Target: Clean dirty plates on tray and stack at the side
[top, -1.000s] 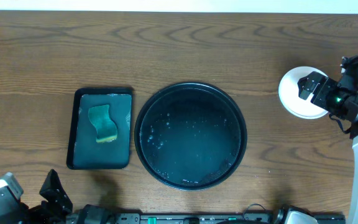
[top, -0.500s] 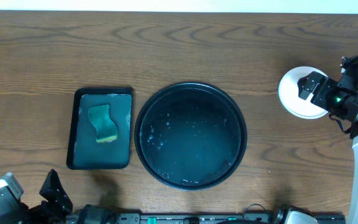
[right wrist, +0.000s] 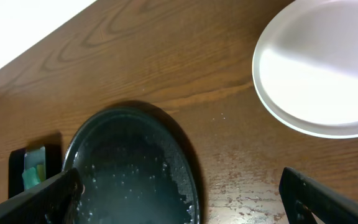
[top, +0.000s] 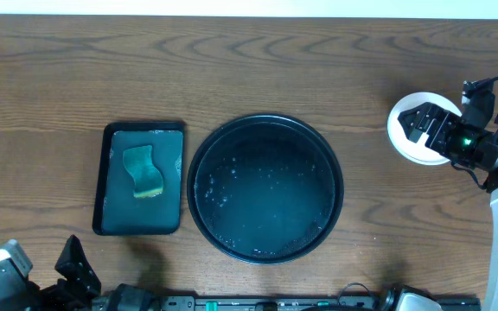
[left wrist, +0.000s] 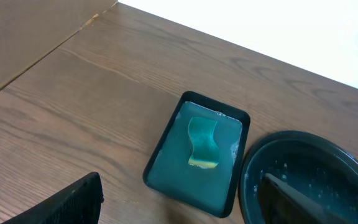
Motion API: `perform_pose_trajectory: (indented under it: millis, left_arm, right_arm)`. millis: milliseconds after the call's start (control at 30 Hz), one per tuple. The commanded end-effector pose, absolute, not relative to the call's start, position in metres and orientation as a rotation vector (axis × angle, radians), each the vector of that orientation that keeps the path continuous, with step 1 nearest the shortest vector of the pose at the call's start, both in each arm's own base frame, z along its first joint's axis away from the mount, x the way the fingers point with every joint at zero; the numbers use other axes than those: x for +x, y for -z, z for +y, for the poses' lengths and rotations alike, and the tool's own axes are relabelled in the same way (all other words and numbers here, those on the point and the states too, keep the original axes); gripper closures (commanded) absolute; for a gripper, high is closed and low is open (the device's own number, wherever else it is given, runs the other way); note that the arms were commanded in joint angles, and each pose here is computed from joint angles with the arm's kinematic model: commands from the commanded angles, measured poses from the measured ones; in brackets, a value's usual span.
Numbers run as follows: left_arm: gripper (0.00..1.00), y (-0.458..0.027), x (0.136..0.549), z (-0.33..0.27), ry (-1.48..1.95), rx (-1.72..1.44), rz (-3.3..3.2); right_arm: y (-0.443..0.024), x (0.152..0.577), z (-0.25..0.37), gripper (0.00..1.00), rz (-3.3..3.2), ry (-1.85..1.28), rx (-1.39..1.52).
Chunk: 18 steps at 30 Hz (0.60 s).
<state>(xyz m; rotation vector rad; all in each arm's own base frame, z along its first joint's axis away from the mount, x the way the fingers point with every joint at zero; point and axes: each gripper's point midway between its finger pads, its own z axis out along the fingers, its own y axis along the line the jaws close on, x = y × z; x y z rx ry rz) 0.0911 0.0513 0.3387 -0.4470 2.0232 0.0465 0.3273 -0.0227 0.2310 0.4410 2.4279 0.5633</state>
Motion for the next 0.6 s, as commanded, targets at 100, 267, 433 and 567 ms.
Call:
perform_pose_trajectory:
  millis: [100, 267, 433, 567]
  left_arm:
    - [0.20, -0.339, 0.091, 0.053, -0.067, -0.442, 2.026]
    - [0.20, -0.339, 0.091, 0.053, -0.067, -0.442, 2.026]
    - [0.20, -0.339, 0.091, 0.053, -0.067, -0.442, 2.026]
    - [0.20, -0.339, 0.091, 0.053, -0.067, -0.442, 2.027]
  right_arm:
    - [-0.228, 0.327, -0.032, 0.00, 2.443, -0.470, 0.447]
    - [-0.221, 0.326, -0.053, 0.01, 2.456, -0.313, 0.500]
    - [-0.240, 0.333, -0.061, 0.01, 2.382, -0.193, 0.389]
    - [-0.285, 0.339, -0.043, 0.01, 2.186, -0.067, 0.136]
